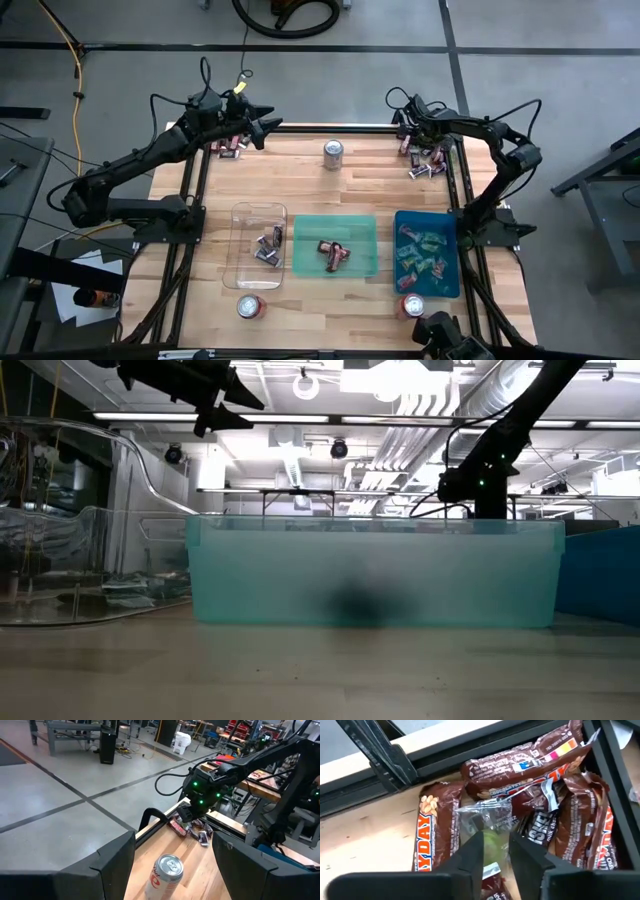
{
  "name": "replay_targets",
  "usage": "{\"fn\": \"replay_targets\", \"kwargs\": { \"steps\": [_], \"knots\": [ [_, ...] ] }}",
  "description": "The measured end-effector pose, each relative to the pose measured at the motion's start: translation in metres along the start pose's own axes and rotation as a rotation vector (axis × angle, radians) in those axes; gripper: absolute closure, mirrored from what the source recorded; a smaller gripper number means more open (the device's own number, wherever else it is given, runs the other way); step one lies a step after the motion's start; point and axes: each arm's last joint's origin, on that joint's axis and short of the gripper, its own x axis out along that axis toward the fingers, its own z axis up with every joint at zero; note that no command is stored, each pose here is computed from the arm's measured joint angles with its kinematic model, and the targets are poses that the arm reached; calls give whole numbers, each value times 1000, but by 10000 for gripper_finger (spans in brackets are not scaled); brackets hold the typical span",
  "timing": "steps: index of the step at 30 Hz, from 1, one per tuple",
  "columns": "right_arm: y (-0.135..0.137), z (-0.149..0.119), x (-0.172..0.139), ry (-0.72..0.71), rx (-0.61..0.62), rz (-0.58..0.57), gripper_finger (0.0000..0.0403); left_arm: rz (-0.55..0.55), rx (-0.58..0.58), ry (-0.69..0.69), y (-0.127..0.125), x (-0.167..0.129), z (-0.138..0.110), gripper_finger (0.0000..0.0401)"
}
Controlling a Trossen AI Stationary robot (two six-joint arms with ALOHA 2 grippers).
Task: Organize candy in baskets
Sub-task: Put the green gummy into the blue bin
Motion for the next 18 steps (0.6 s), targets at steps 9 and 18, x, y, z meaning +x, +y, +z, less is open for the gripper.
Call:
{"fn": "replay_targets", "kwargs": {
  "steps": [9, 18],
  "knots": [
    [0, 0, 0, -4, 3, -1, 214, 1, -26, 5, 0, 0, -1, 149],
    [4, -2, 4, -22, 55, -14, 211, 1, -27, 7, 0, 0, -1, 149]
  ]
}}
